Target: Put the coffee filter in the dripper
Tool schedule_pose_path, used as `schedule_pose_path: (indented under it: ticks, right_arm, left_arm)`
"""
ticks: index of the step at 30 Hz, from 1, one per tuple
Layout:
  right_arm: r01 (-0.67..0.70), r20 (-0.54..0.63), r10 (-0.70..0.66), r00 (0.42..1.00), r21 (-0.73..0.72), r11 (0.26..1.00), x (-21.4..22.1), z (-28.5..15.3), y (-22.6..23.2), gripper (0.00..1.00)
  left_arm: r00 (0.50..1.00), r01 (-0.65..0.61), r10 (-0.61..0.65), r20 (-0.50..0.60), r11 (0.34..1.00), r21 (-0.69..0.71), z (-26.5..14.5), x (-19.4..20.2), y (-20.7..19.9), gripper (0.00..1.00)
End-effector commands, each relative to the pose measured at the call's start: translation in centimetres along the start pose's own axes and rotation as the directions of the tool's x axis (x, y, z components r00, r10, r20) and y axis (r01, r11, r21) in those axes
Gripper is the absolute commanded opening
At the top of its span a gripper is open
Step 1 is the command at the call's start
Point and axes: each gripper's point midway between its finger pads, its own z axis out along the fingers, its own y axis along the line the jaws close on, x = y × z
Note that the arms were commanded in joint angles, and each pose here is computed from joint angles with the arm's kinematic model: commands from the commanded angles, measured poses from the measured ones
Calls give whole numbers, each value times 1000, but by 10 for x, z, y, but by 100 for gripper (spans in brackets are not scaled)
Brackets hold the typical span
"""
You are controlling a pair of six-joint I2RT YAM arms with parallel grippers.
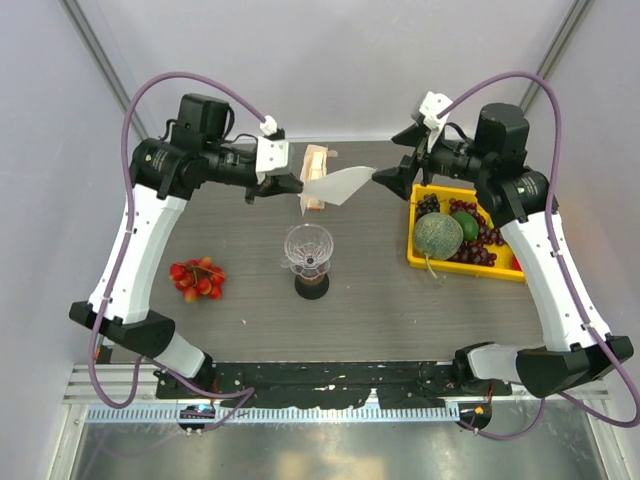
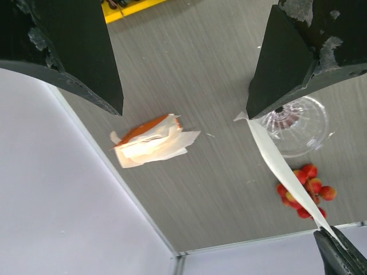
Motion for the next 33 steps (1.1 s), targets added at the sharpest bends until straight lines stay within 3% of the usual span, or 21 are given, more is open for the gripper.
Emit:
schedule_pose_path:
  ticks: [1,8,14,15,16,17,19,21,23,25,26,27,28,29,33]
  right_arm:
    - [83,80,-75,994,-106,991,-17,-2,29,96]
    - [129,83,-111,990,-267,955,-9,-8,89,99]
    - [151,57,-142,988,-246,957,-2,-3,93,39]
    - [154,49,-146,988,-222,963,-2,-2,88,20]
    - [144,42,-138,989,-204,968,-3,-1,85,15]
    - [159,53,-152,987,-156,975,-8,1,75,8]
    - [146,71,-143,987,-45,988,-18,2,57,5]
    - [134,100,-140,985,64,989,-28,1,39,5]
    - [139,132,-165,977,186,973,-39,-4,19,5]
    - [133,150,-185,971,301,944,-46,-10,1,5]
    - [134,145,-192,971,335,932,-45,-10,-4,5]
    - [150,136,-220,966,399,905,-48,-13,-15,5]
    - [145,124,-228,966,473,869,-50,-16,-25,5]
    - [165,102,-249,963,505,847,-49,-16,-30,5]
    - [197,35,-281,959,628,752,-51,-14,-42,5]
  left_arm:
    - [993,-119,120,-3,992,36,3,-9,-20,0]
    - [993,-113,112,25,993,33,8,-21,-24,0]
    - [996,-72,73,46,997,-32,12,-24,-13,0]
    - [997,-52,55,54,997,-58,10,-27,-9,0]
    - [998,-12,18,62,996,-88,10,-30,-4,0]
    - [997,22,-11,78,989,-147,9,-34,9,11]
    - [986,132,-110,123,972,-195,4,-40,18,60]
    - [961,249,-207,184,936,-247,-4,-44,30,81]
    - [908,392,-316,275,872,-293,-19,-48,45,99]
    - [798,581,-457,392,755,-303,-34,-46,62,99]
    - [725,666,-519,453,695,-270,-41,-46,68,99]
    - [620,761,-595,512,615,-207,-46,-50,71,99]
    - [558,805,-628,542,569,-170,-48,-50,75,99]
    - [514,831,-654,556,541,-132,-47,-53,74,99]
    - [426,867,-706,566,497,-33,-38,-73,66,99]
